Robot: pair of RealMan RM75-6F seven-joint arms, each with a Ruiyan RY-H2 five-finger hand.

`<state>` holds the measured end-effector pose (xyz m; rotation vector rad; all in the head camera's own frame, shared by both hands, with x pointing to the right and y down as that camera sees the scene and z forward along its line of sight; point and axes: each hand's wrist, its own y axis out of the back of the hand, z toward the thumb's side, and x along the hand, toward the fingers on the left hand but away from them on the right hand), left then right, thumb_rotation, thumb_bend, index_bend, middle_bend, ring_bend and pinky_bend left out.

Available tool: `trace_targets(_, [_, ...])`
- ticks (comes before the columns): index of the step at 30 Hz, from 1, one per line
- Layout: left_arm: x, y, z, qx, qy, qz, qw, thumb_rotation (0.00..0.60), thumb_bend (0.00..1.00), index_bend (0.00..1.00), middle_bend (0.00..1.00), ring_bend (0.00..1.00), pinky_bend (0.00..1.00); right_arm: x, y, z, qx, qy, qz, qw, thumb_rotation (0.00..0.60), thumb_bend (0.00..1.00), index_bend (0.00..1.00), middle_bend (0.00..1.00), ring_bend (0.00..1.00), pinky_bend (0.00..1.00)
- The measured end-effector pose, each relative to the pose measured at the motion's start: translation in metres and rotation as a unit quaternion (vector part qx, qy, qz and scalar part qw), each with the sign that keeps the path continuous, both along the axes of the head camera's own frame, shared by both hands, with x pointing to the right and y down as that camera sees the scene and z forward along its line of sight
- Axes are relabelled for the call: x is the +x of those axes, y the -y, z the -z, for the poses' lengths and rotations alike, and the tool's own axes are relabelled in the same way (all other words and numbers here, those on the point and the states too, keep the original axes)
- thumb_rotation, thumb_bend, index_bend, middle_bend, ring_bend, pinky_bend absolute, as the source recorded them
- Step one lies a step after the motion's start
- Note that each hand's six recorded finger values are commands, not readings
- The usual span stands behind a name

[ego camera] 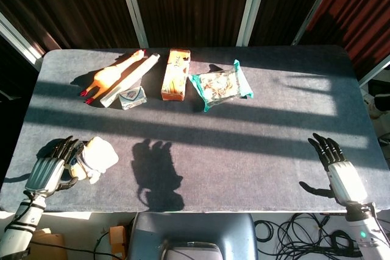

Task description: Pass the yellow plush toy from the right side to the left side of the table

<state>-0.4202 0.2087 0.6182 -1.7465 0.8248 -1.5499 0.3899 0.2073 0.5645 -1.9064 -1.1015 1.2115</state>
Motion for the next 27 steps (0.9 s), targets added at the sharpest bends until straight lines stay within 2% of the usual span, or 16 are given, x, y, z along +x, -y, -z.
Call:
trace_targets(5, [-0.014,-0.009,0.028,0.056,0.011,0.001,0.9984,0.6,0.26,0.0,0.0,0.08,0.21,0.0,-0.003,0.002,0.003,-0.001,0.002,1.0,0.6,0.02,0.0,0.0,0.0,0.0])
trace_targets(8, [-0.021,-0.023,0.041,0.078,0.005,0.004,0.9969,0.6,0.27,0.0,0.0,0.08,0.19,0.0,-0.006,0.002,0.006,-0.01,0.003,0.9999,0.6,0.02,0.0,0.0,0.0,0.0])
trace_targets(11, [-0.024,-0.034,0.041,0.065,-0.003,0.004,0.9979,0.6,0.27,0.0,0.0,0.08,0.19,0.0,-0.011,0.003,0.008,-0.022,0.005,0.9997,0.6,0.02,0.0,0.0,0.0,0.0])
trace_targets(16, [-0.029,-0.044,0.03,0.001,0.001,0.006,1.0,0.6,0.27,0.0,0.0,0.08,0.2,0.0,-0.022,0.008,0.015,-0.042,0.007,0.999,0.6,0.02,0.0,0.0,0.0,0.0])
trace_targets(18, [-0.032,-0.045,0.029,-0.011,0.003,0.017,0.9998,0.6,0.27,0.0,0.0,0.08,0.2,0.001,-0.025,0.009,0.017,-0.044,0.004,0.9989,0.6,0.02,0.0,0.0,0.0,0.0])
trace_targets(22, [-0.035,-0.04,0.033,0.002,0.003,0.032,0.9995,0.6,0.27,0.0,0.0,0.08,0.2,0.003,-0.025,0.01,0.016,-0.044,-0.002,0.9989,0.6,0.02,0.0,0.0,0.0,0.0])
trace_targets(27, [-0.033,-0.04,0.033,0.005,0.007,0.028,0.9996,0.6,0.27,0.0,0.0,0.08,0.2,0.005,-0.025,0.01,0.013,-0.047,-0.009,0.9988,0.6,0.02,0.0,0.0,0.0,0.0])
